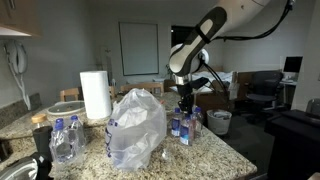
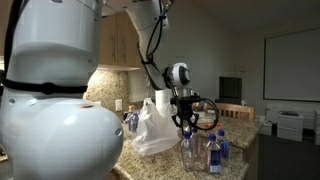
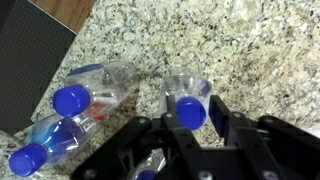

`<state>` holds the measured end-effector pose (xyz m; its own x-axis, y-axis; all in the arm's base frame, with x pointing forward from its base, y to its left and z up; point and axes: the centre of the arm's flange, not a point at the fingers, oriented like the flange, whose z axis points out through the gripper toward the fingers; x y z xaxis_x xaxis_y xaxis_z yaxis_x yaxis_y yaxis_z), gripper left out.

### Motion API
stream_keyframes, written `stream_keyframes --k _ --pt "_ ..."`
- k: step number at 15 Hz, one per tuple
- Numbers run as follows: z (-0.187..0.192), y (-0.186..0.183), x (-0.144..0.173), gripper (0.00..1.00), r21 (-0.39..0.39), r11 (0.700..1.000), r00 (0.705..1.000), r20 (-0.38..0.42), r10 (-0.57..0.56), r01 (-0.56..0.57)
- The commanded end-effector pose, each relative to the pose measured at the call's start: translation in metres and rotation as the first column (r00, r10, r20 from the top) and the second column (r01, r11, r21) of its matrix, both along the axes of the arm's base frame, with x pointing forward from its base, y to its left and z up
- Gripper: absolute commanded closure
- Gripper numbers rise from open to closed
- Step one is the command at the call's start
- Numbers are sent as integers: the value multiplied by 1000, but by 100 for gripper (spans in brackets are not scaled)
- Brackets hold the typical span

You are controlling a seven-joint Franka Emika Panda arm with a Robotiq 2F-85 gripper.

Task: Put the water bottles into the plastic bag.

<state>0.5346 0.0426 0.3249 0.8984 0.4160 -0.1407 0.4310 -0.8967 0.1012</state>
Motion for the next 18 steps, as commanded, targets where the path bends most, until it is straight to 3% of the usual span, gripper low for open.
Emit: stream_keyframes --k 1,9,13,18 --pt "0 -6 7 90 6 1000 1000 -26 7 -7" --pt "17 -3 -3 86 -5 1000 1000 -12 23 -23" --pt "60 6 -21 86 -27 997 997 -15 74 -75" --pt "160 7 -50 86 -56 991 991 -58 119 -122"
